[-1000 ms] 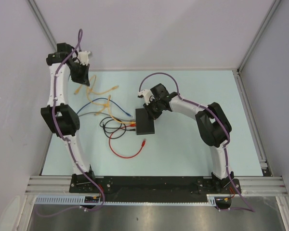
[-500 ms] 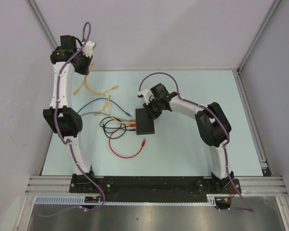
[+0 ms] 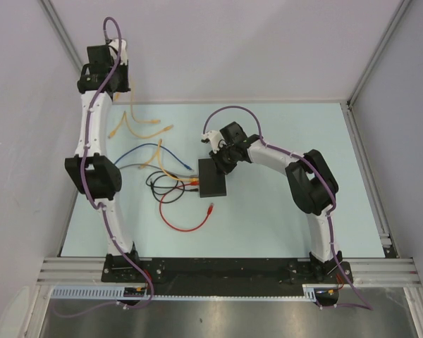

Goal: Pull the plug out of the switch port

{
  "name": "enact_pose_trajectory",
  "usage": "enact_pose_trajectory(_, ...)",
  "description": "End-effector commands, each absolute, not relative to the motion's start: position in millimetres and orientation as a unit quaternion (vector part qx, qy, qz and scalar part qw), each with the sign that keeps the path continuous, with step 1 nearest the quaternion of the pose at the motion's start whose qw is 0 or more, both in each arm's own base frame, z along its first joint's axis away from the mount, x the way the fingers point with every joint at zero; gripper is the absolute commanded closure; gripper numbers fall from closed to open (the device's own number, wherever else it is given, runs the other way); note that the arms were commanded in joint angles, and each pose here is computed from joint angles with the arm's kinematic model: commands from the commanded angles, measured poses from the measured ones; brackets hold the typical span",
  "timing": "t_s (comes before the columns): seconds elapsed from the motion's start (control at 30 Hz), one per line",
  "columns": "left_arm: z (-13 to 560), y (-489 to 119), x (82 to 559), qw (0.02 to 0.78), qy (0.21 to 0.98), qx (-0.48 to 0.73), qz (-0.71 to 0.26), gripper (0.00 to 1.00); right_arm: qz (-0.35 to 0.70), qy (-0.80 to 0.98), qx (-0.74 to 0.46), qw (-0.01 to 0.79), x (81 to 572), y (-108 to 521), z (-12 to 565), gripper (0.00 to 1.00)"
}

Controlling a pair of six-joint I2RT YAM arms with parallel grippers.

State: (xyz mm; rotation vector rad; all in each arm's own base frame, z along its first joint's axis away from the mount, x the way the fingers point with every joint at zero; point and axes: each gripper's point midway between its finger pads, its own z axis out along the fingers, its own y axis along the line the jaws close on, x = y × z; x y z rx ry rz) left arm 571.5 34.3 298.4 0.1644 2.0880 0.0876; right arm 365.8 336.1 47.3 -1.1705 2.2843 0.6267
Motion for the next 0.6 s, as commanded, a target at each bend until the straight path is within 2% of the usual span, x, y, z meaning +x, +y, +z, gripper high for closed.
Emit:
enact_pose_trajectory(0.0, 316.9, 31.4, 579.9, 0.532, 0.846, -0.014, 0.014, 0.68, 0.189, 0.857, -0.433, 0.208, 356.6, 316.0, 14.1, 0.95)
enact_pose_trajectory(0.03, 309.8, 31.4, 579.5, 0.525, 0.851, -0.014, 0.014, 0.64, 0.189, 0.857, -0.433, 0.208, 356.8, 316.2, 14.2, 0.95)
enact_pose_trajectory(0.1, 302.2, 32.6, 579.6, 0.518, 0.855, -0.021, 0.015, 0.64, 0.189, 0.856, -0.433, 0.209, 357.0, 316.3, 14.9, 0.95)
enact_pose_trajectory(0.2, 303.5, 32.0, 577.3, 0.517, 0.856, -0.02, 0.014, 0.57, 0.19, 0.856, -0.433, 0.207, 355.9, 316.7, 14.2, 0.95)
enact_pose_trajectory(0.33, 329.0, -10.4, 567.6, 0.537, 0.838, 0.054, -0.084, 0.49, 0.19, 0.857, -0.433, 0.206, 355.8, 316.0, 13.4, 0.95)
enact_pose_trajectory(0.37, 335.0, -42.0, 556.6, 0.531, 0.825, 0.11, -0.158, 0.48, 0.19, 0.857, -0.433, 0.206, 356.2, 316.4, 13.0, 0.95)
enact_pose_trajectory(0.43, 333.8, -61.8, 541.4, 0.516, 0.82, 0.14, -0.206, 0.46, 0.191, 0.857, -0.432, 0.206, 356.2, 316.7, 12.5, 0.95)
enact_pose_trajectory(0.5, 312.8, -70.3, 528.1, 0.486, 0.833, 0.137, -0.225, 0.45, 0.191, 0.856, -0.432, 0.209, 357.6, 316.8, 12.8, 0.95)
enact_pose_trajectory(0.57, 289.4, -59.7, 523.5, 0.462, 0.857, 0.104, -0.203, 0.46, 0.191, 0.856, -0.432, 0.209, 357.4, 316.7, 13.4, 0.95)
